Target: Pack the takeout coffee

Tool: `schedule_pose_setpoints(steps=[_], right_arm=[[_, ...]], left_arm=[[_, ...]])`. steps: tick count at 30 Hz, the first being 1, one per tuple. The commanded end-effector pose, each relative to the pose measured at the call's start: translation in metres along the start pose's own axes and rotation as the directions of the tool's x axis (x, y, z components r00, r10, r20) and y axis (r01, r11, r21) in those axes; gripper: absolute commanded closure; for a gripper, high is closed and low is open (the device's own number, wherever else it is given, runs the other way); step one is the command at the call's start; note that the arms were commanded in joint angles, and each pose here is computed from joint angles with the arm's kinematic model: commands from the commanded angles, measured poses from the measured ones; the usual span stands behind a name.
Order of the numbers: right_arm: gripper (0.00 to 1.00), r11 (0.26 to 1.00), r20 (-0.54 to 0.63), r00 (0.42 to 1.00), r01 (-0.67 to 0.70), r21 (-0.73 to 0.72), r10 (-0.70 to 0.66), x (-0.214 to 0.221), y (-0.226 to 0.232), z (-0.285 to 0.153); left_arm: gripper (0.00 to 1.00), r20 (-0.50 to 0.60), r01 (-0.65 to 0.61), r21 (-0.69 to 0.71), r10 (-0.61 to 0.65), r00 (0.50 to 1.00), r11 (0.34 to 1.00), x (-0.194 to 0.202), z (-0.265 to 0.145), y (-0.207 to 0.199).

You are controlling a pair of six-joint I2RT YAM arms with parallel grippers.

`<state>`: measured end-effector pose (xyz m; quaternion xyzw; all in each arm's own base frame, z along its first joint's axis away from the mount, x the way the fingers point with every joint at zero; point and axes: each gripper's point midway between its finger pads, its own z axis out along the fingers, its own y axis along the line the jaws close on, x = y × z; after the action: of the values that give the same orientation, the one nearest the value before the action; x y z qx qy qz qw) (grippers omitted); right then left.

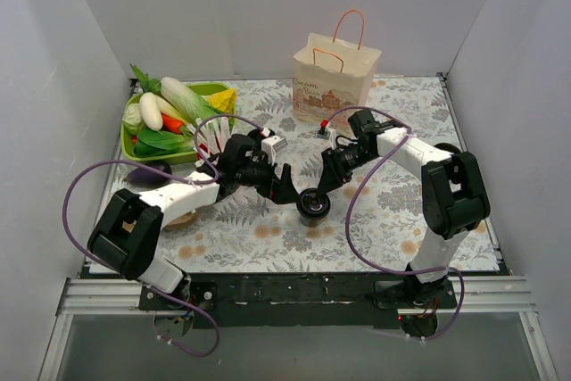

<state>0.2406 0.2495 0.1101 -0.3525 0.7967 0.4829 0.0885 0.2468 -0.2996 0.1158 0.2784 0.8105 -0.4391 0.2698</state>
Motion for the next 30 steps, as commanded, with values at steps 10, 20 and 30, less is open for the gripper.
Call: schedule_pose_setpoints(steps=[10,20,30], right_arm=[[0.62,0.986,-0.079,0.996,0.062,0.154,-0.050,0.015,-0.043,0.003],[0.63,0.990,-0.104,0.994,0.035,0.133,-0.021,0.035,-0.047,0.010],[0.64,0.993,-0.116,0.993,0.008,0.114,0.006,0.050,-0.048,0.015]], left_arm=[[0.09,-0.035,0.023,-0.074,-0.026,0.999,0.997,0.010,0.011,0.024],[0.12,-0.085,0.066,-0.134,-0.077,0.993,0.989,0.034,0.020,0.045],[0.14,-0.142,0.122,-0.203,-0.153,0.978,0.972,0.054,0.029,0.067]])
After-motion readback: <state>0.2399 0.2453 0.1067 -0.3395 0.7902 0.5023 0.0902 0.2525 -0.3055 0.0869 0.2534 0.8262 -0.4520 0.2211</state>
